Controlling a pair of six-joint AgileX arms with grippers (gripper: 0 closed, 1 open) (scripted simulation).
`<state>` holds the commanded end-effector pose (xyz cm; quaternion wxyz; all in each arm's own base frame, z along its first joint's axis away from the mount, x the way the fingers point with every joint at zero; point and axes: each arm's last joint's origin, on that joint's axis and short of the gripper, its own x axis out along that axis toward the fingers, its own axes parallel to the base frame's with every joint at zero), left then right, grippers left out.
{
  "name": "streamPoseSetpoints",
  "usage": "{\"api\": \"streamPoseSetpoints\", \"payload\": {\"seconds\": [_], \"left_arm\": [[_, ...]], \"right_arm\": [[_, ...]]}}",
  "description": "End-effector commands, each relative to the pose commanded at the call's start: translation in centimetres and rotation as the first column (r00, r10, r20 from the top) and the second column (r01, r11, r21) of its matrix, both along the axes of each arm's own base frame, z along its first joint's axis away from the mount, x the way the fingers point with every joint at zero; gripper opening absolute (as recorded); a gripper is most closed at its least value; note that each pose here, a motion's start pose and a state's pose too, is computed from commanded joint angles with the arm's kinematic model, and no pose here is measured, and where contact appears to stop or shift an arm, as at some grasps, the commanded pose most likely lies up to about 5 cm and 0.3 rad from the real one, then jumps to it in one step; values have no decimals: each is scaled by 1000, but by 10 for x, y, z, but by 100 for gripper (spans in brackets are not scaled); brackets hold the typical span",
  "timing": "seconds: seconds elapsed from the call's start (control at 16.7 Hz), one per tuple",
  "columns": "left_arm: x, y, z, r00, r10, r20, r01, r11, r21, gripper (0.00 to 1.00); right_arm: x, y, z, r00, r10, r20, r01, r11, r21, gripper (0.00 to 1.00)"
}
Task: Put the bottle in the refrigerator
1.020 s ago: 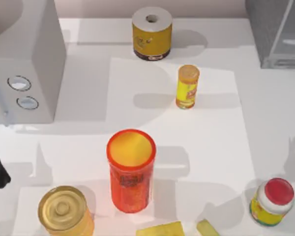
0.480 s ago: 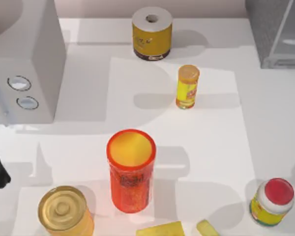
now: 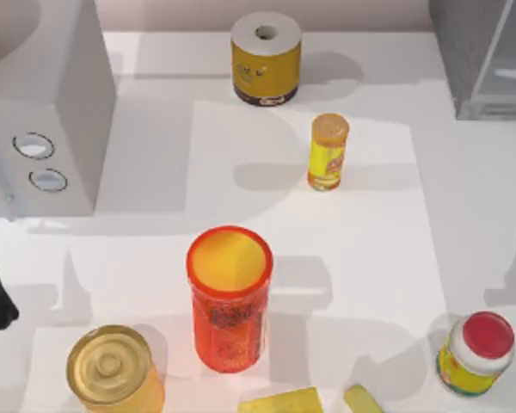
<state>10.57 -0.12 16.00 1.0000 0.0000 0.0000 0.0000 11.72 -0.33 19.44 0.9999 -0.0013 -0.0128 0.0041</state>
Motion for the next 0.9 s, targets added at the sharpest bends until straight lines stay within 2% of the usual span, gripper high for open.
{"api": "streamPoseSetpoints", "payload": {"seconds": [0.24,0.48,0.66,0.9], "left_arm": [[0,0,0,1000,0,0,0,1000,0,100],[0,0,0,1000,0,0,0,1000,0,100],[0,0,0,1000,0,0,0,1000,0,100],[0,0,0,1000,0,0,0,1000,0,100]], "right_arm": [[36,-5,37,1000,8,4,-8,1000,-5,1],[101,-19,59,1000,13,-1,-13,1000,-9,1],[159,-35,53,1000,13,-8,-13,1000,-9,1],[228,-63,16,1000,8,-19,-8,1000,-6,1]]}}
